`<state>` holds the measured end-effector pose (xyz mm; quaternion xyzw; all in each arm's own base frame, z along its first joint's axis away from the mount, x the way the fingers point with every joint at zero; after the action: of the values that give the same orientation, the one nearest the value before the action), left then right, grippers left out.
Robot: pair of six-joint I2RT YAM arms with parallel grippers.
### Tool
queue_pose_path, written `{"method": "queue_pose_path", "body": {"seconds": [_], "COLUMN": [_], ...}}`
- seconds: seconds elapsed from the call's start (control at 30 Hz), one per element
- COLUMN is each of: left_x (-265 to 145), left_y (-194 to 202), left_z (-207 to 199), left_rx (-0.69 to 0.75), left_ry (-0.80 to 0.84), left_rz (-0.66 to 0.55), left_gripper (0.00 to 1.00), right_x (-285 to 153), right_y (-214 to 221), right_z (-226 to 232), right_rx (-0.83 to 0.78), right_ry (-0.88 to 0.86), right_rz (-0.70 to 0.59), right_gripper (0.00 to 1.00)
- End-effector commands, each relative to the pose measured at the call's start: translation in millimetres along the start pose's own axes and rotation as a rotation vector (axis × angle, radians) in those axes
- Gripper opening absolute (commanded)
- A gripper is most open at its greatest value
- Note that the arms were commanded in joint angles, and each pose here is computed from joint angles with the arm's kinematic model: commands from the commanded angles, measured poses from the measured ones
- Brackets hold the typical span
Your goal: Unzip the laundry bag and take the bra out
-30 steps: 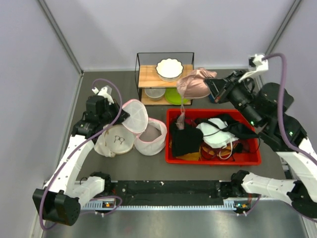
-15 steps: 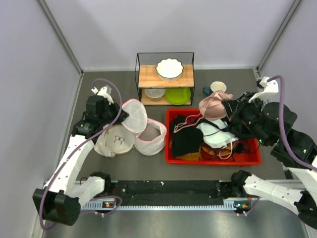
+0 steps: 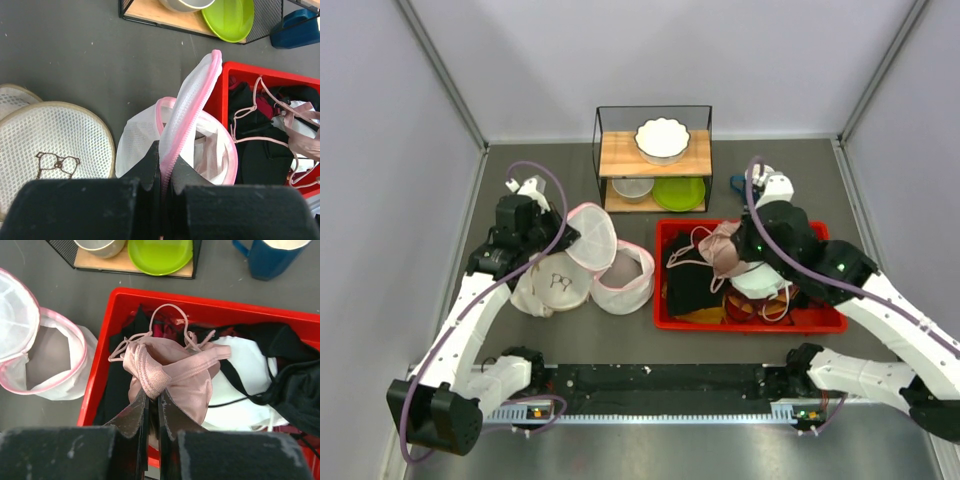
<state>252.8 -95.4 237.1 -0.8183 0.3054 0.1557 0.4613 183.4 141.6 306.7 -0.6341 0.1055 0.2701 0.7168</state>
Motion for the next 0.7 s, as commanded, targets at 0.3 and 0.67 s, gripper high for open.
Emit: {"method": "queue_pose_path", "body": {"seconds": [0.3, 0.67], "left_x": [-0.9, -3.9], "left_y": [-2.3, -3.4], "left_z": [-2.5, -2.9], "left_rx": [0.005, 0.015], "left_ry": [0.028, 0.032], "left_rz": [-0.024, -0.036], "left_gripper": [0.00, 0.00], "right_x": [143.9, 122.1], "right_y": [17.8, -3.2], "right_z": [48.9, 53.9], "right_rx": [-0.020, -0.007], "right_ry": [-0.211, -0.294], "right_rz": [0.221, 0.177], "right_gripper": [0.00, 0.00]}}
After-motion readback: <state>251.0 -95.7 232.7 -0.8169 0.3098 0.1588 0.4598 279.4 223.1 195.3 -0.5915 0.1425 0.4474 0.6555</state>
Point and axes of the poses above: each gripper's point midway between its finger pads, its own x axis out along the fingers, its own z axis along the line the jaws close on, y = z × x, the point moved 5 cm from there along -x, back along the fingers, and after that the axes turned 1 degree about -x, right-handed, at the moved point
